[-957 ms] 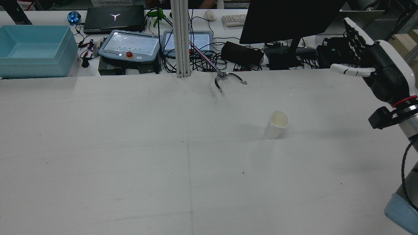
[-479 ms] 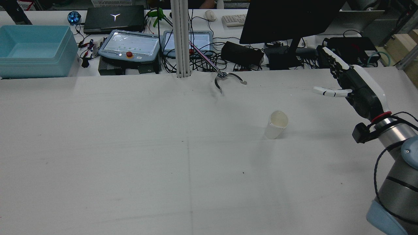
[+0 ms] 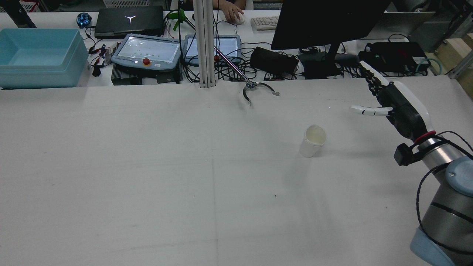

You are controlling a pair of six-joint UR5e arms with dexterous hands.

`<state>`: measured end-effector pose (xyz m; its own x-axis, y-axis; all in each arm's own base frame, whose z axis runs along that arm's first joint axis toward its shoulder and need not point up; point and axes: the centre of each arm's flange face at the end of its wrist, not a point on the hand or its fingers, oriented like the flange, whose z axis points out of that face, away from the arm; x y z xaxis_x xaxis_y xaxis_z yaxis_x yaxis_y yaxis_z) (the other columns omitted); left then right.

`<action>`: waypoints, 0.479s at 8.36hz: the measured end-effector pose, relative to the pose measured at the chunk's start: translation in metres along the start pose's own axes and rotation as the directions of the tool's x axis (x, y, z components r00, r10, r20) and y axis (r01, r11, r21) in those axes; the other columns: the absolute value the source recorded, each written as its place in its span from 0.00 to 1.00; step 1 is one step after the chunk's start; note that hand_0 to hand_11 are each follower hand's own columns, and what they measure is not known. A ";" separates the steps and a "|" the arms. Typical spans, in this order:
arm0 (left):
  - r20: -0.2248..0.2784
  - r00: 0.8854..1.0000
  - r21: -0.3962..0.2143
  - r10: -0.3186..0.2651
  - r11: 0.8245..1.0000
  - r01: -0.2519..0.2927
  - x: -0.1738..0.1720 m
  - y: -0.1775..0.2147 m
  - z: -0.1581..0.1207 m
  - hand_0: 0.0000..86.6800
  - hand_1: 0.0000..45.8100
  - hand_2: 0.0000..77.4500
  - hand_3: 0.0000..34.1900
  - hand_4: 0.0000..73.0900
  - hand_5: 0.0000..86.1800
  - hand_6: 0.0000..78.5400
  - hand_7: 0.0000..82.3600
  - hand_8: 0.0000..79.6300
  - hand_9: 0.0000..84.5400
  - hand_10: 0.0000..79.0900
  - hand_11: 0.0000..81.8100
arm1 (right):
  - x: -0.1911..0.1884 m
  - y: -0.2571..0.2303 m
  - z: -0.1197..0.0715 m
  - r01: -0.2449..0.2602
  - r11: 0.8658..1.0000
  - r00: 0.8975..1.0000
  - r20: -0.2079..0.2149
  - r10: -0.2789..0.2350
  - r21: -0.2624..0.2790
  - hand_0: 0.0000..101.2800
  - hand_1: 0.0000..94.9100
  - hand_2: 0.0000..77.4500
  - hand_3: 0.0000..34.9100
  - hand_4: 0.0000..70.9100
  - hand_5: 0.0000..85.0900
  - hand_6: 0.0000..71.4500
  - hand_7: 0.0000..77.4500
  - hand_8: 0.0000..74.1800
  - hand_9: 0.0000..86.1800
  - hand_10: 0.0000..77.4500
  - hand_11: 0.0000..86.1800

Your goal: Pour water

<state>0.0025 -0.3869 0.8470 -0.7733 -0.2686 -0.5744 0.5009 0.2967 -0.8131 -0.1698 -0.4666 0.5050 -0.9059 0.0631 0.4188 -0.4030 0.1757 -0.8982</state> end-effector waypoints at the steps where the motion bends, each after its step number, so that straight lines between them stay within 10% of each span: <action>1: 0.013 1.000 0.006 -0.007 1.000 0.007 -0.008 -0.007 -0.001 0.89 0.36 0.01 0.00 0.20 0.00 0.04 0.01 0.01 0.01 0.05 0.11 | 0.001 0.000 0.000 0.001 1.000 1.000 -0.003 -0.001 -0.001 0.50 0.21 0.21 0.27 0.00 0.08 0.08 0.01 0.04 0.01 0.00 0.01; 4: 0.033 0.999 0.025 -0.017 1.000 0.016 -0.022 -0.022 -0.004 0.75 0.31 0.01 0.00 0.19 0.00 0.03 0.01 0.01 0.01 0.05 0.11 | 0.004 0.002 0.000 0.000 1.000 1.000 -0.008 0.000 -0.005 0.50 0.21 0.21 0.27 0.00 0.08 0.09 0.01 0.06 0.01 0.00 0.01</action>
<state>0.0068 -0.3834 0.8777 -0.7682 -0.3036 -0.5636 0.4982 0.2695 -0.8241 -0.1743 -0.4656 0.5051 -0.9049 0.0710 0.4197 -0.4022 0.1804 -0.8976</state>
